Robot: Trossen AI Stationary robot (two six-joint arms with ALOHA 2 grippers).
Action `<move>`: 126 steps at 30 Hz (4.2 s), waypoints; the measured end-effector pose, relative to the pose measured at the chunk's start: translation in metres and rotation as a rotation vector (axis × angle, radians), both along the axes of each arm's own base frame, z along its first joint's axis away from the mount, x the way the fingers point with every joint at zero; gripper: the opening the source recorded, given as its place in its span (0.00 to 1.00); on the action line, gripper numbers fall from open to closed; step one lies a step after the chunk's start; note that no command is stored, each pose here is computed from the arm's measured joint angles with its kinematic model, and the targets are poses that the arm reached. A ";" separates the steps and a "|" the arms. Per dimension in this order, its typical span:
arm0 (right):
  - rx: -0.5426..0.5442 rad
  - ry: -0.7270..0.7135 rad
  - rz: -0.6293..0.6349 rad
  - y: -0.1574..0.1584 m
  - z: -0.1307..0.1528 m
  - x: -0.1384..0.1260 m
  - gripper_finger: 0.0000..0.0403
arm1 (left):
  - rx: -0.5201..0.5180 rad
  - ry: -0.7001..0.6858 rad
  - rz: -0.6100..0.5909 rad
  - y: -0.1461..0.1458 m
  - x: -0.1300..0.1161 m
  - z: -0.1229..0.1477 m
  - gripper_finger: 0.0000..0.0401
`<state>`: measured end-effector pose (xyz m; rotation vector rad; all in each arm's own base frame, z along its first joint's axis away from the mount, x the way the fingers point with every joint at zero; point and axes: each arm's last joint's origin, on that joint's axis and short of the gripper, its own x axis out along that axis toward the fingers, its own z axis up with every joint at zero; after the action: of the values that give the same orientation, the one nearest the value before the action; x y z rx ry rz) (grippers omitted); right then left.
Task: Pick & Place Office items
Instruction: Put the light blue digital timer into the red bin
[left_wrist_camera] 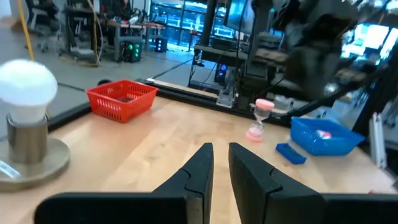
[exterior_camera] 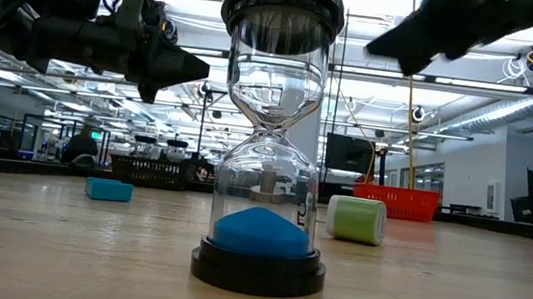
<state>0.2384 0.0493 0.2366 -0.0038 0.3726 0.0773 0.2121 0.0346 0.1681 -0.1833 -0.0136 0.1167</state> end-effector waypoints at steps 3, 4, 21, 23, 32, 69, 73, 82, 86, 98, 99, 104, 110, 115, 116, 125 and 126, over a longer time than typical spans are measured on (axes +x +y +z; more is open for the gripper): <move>-0.003 0.004 -0.111 -0.027 -0.003 0.007 0.01 | -0.074 -0.009 0.000 0.000 0.000 0.000 0.14; -0.003 0.000 -0.146 -0.035 -0.004 0.010 0.01 | -0.096 -0.013 0.000 0.000 0.000 0.000 0.14; -0.084 0.009 -0.389 -0.109 -0.029 0.029 0.01 | -0.078 0.435 -0.035 -0.025 0.042 0.014 0.13; -0.084 0.010 -0.393 -0.110 -0.029 0.028 0.01 | -0.076 0.508 -0.049 -0.029 0.044 0.017 0.10; -0.081 0.008 -0.394 -0.110 -0.029 0.028 0.01 | 0.034 0.683 -0.175 -0.047 0.039 0.011 0.05; -0.078 0.020 -0.394 -0.109 -0.035 0.025 0.01 | 0.200 1.147 -0.392 -0.058 0.037 -0.037 0.68; -0.081 0.018 -0.393 -0.109 -0.035 0.025 0.01 | 0.087 1.162 -0.311 -0.055 0.036 -0.036 0.57; -0.061 0.018 -0.340 -0.108 -0.035 0.025 0.01 | -0.249 1.197 -0.101 -0.048 0.033 -0.036 0.38; -0.052 0.018 -0.318 -0.107 -0.036 0.025 0.01 | -0.367 1.188 -0.040 -0.048 0.033 -0.037 0.50; -0.052 0.026 -0.295 -0.101 -0.036 0.026 0.01 | -0.344 1.187 -0.058 -0.054 0.033 -0.036 0.81; -0.054 0.026 -0.292 -0.100 -0.036 0.026 0.01 | -0.342 1.185 -0.049 -0.054 0.033 -0.036 0.80; -0.062 0.018 -0.290 -0.099 -0.036 0.027 0.01 | -0.317 1.177 0.007 -0.059 0.032 -0.037 0.74; -0.058 0.010 -0.292 -0.099 -0.035 0.027 0.01 | -0.293 1.173 0.027 -0.062 0.032 -0.037 0.72; -0.058 0.010 -0.292 -0.099 -0.035 0.027 0.01 | -0.294 1.172 0.032 -0.062 0.032 -0.037 0.72; -0.058 0.010 -0.293 -0.099 -0.035 0.027 0.01 | -0.291 1.172 0.031 -0.062 0.032 -0.037 0.72; -0.058 0.010 -0.293 -0.099 -0.035 0.027 0.01 | -0.250 1.220 0.017 -0.068 0.027 -0.036 0.61; -0.058 0.010 -0.293 -0.100 -0.035 0.027 0.01 | -0.245 1.240 0.014 -0.068 0.025 -0.035 0.60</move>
<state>0.2656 -0.0502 0.2017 -0.0058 0.3820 -0.2232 0.2369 -0.0333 0.1333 -0.3308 1.2393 0.2307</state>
